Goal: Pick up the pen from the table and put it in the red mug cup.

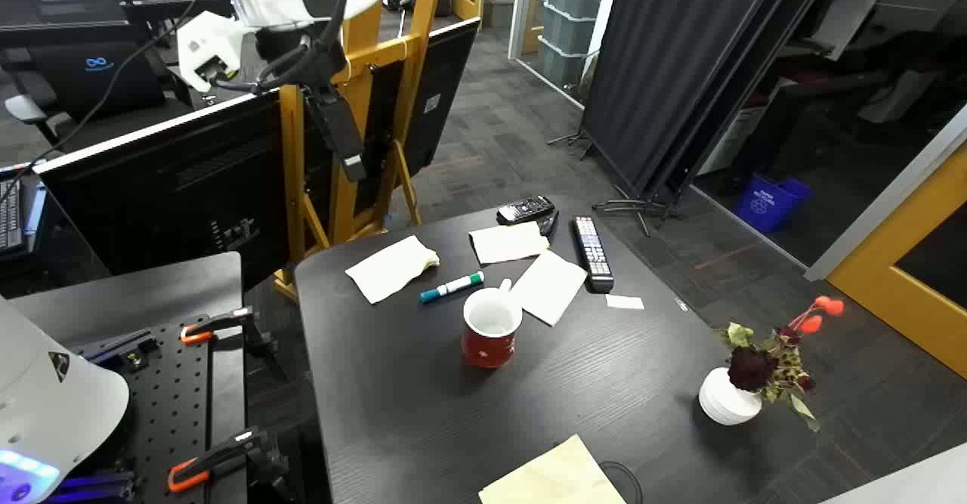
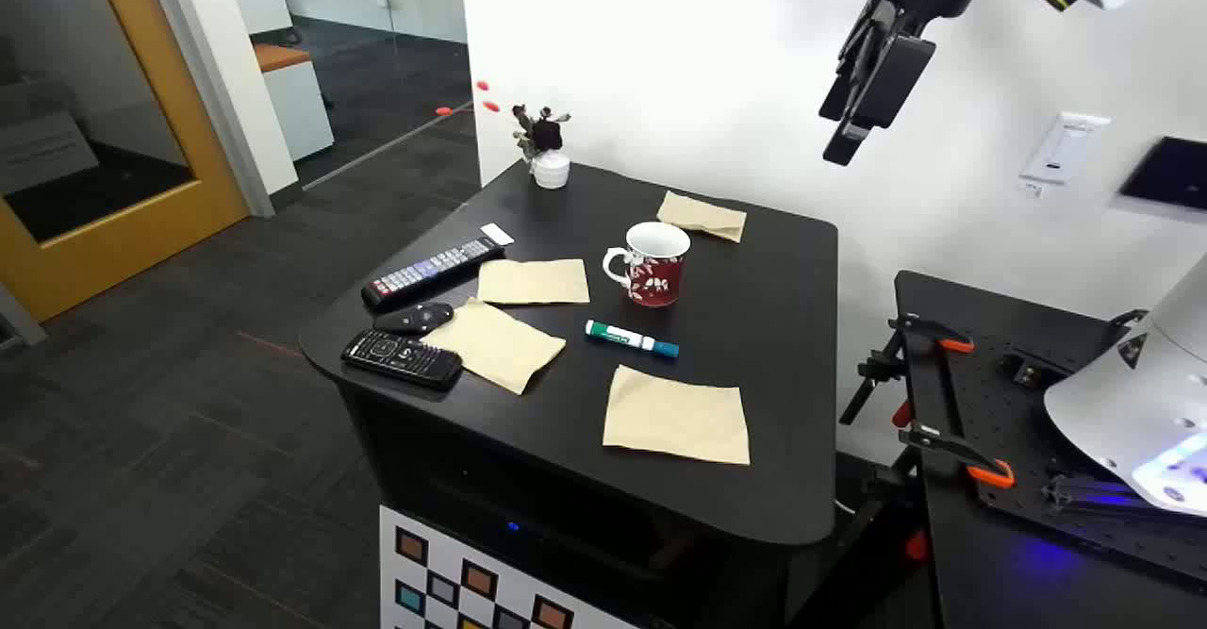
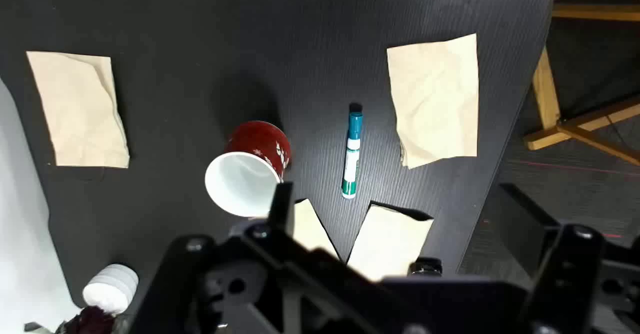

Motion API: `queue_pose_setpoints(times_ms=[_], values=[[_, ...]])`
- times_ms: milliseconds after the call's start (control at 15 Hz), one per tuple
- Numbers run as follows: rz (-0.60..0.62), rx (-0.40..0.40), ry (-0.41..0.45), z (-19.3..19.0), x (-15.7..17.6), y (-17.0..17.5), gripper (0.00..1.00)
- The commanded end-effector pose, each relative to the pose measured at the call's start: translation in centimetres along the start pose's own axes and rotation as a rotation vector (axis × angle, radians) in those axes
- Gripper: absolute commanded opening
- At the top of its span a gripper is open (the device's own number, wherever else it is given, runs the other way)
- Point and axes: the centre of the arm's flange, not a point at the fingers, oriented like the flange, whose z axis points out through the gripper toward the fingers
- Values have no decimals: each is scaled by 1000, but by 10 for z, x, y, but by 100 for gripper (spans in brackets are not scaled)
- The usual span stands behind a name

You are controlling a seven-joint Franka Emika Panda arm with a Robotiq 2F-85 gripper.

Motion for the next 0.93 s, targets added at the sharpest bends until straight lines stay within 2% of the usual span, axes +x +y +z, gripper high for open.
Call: queue_pose_setpoints(times_ms=[0, 333, 867], values=[[0, 0, 0, 0, 0, 0, 100], [0, 0, 0, 0, 0, 0, 100], [-22, 13, -45, 42, 56, 3, 100]])
